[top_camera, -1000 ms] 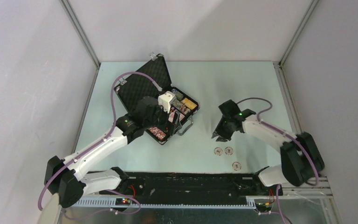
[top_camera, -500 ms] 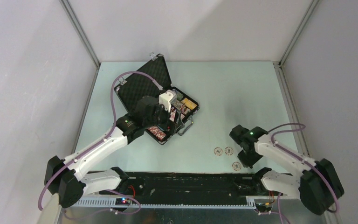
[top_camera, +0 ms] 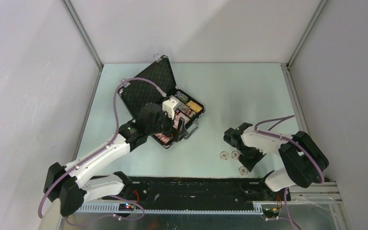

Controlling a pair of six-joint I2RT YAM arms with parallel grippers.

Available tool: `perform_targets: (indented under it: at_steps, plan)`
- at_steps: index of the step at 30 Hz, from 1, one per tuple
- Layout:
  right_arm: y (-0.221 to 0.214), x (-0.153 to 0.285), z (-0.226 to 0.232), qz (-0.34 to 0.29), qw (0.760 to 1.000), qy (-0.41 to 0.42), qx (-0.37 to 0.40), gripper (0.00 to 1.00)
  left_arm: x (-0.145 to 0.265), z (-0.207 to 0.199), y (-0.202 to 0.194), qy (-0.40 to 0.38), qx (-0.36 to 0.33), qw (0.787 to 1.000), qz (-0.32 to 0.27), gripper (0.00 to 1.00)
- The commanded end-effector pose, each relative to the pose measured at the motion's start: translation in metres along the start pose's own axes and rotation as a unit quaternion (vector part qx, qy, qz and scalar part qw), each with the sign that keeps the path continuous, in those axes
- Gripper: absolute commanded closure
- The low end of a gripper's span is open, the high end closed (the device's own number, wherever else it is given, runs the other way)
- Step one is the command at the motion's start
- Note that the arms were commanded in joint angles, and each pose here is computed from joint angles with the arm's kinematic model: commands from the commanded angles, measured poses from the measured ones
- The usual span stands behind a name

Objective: Pack up texas hold em set

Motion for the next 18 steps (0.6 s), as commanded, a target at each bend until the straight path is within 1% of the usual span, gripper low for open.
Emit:
perform_targets:
  at_steps: [1,6,12,14,15,17,18]
  plan:
    - [-0.017,0.011,0.029,0.046,0.998,0.052,-0.015,1.0,0.006,-0.002,0.015,0.002,-0.002,0.999,-0.033,0.04]
    - [-0.04,0.026,0.057,0.107,0.986,0.12,-0.032,1.0,0.005,-0.001,0.012,0.005,0.0,0.999,-0.032,0.04]
    - [-0.043,0.058,0.082,0.159,0.962,0.212,-0.058,1.0,0.006,0.0,0.011,0.006,-0.003,0.999,-0.031,0.04]
    - [-0.037,0.067,0.083,0.161,0.956,0.236,-0.066,1.0,0.005,0.0,0.012,0.008,-0.005,1.0,-0.03,0.04]
    - [-0.031,0.067,0.082,0.153,0.956,0.241,-0.068,1.0,0.006,0.001,0.013,0.009,-0.006,0.999,-0.031,0.04]
    - [-0.02,0.063,0.066,0.128,0.964,0.219,-0.084,1.0,0.004,0.001,0.014,0.009,-0.006,0.999,-0.031,0.04]
    - [-0.015,0.053,0.045,0.112,0.975,0.176,-0.081,1.0,0.004,0.001,0.015,0.009,-0.006,0.999,-0.033,0.04]
Point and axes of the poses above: each gripper's point midway between its finger pads, its own x axis back along the fingers, its own z axis along the line the jaws close on, y = z × x, the point moved 2 cm from there along x, back along the fingers, and after that the axes turned 5 degrees about -x, right-handed, at the moved point
